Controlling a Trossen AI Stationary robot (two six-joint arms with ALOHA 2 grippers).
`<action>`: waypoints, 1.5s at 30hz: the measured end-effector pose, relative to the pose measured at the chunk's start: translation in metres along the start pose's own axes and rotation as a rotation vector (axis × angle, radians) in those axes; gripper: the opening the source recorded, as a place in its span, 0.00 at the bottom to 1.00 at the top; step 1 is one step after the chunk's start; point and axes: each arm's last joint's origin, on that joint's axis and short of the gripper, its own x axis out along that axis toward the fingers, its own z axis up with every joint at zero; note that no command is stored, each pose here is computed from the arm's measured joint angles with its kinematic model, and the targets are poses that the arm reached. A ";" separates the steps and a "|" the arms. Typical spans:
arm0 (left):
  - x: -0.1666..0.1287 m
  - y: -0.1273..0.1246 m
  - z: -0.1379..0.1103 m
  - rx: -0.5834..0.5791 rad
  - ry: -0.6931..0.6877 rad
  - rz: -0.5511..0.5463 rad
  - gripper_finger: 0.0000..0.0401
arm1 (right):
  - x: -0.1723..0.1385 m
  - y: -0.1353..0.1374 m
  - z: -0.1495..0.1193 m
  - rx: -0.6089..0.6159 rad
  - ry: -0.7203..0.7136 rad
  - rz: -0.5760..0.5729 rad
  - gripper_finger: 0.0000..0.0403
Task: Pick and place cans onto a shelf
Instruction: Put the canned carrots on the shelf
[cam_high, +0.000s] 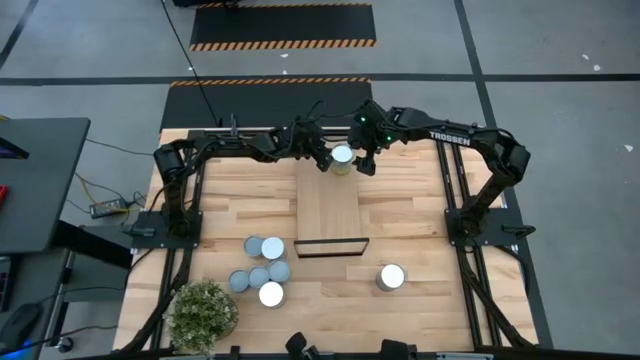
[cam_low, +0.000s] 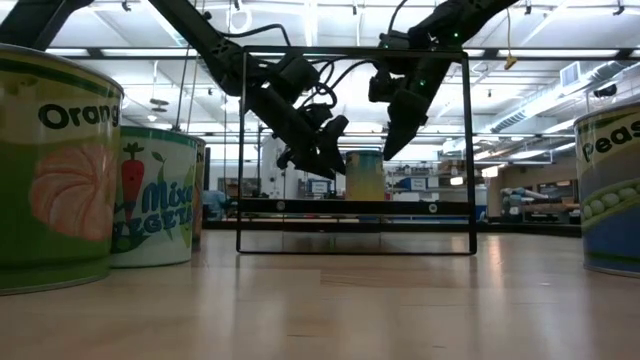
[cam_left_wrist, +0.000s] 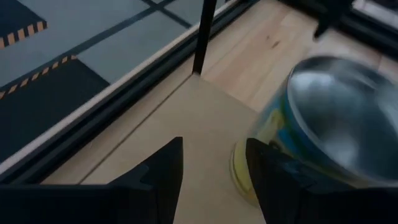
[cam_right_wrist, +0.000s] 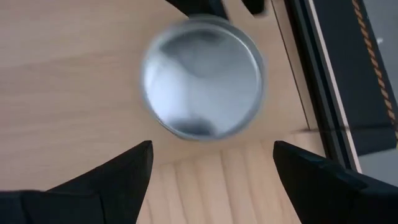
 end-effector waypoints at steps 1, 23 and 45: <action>0.000 0.000 -0.001 0.002 0.013 0.003 0.45 | 0.000 -0.001 -0.001 0.005 0.009 0.001 0.84; -0.009 -0.044 -0.004 0.259 0.129 -0.111 0.45 | 0.002 0.018 0.011 -0.003 -0.021 -0.111 0.84; -0.007 -0.028 0.012 0.290 -0.015 0.046 0.45 | 0.000 0.001 0.014 0.051 -0.060 -0.256 0.84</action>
